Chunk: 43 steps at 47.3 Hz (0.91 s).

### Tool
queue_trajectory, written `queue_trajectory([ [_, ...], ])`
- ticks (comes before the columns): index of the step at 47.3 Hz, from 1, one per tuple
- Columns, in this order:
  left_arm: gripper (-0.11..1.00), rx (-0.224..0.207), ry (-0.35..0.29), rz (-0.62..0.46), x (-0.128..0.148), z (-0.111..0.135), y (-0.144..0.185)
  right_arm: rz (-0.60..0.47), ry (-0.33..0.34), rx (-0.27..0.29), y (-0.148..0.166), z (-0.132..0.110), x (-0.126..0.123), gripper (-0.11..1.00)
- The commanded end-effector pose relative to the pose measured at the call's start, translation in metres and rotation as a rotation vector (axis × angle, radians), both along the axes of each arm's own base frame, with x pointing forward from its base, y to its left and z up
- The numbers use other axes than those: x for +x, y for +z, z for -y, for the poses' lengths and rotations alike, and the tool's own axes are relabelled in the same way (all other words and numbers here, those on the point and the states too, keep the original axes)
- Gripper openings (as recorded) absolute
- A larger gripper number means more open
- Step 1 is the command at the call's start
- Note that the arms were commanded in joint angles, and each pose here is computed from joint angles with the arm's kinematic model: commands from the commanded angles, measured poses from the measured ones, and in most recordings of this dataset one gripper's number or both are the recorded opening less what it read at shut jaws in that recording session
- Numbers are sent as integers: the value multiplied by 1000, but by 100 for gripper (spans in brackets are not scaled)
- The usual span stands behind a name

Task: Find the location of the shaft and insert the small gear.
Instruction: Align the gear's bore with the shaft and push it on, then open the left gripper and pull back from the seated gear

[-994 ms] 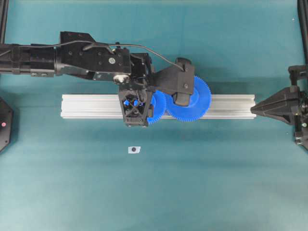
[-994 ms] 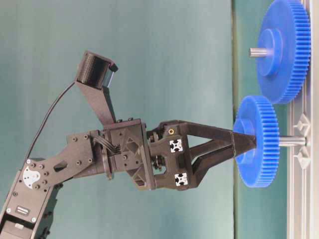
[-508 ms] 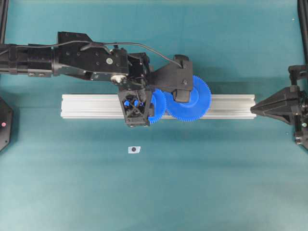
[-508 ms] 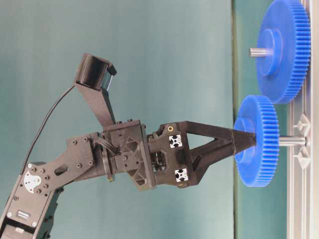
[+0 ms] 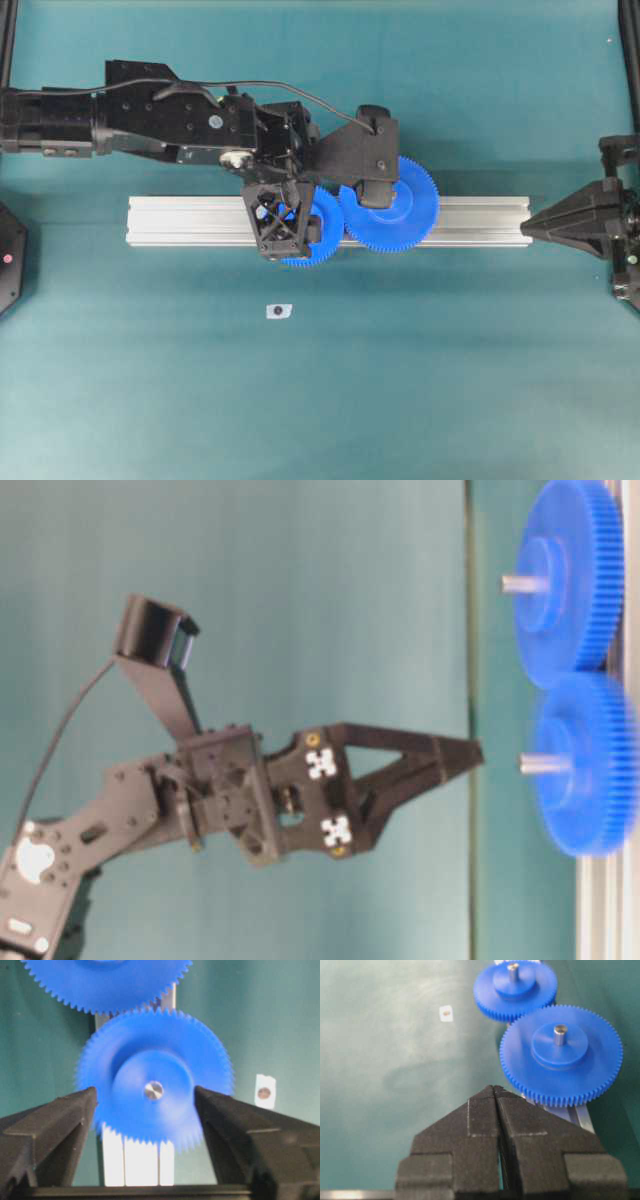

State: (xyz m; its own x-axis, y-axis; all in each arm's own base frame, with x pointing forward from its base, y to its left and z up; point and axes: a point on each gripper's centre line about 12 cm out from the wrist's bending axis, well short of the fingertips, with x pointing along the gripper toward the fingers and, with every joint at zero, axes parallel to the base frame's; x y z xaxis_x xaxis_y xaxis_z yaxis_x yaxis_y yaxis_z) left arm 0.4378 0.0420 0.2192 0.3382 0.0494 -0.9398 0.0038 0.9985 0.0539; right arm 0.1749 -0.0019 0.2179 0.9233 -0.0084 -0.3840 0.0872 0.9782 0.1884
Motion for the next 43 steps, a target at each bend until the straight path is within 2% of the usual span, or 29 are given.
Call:
queue_trajectory([
  [1,84,7,-22,46,-2,9,20,17,-5,7,5,0,3,0],
  [43,84,8,-29,52,-4,12,27,14,-5,7,4,0,2,0],
])
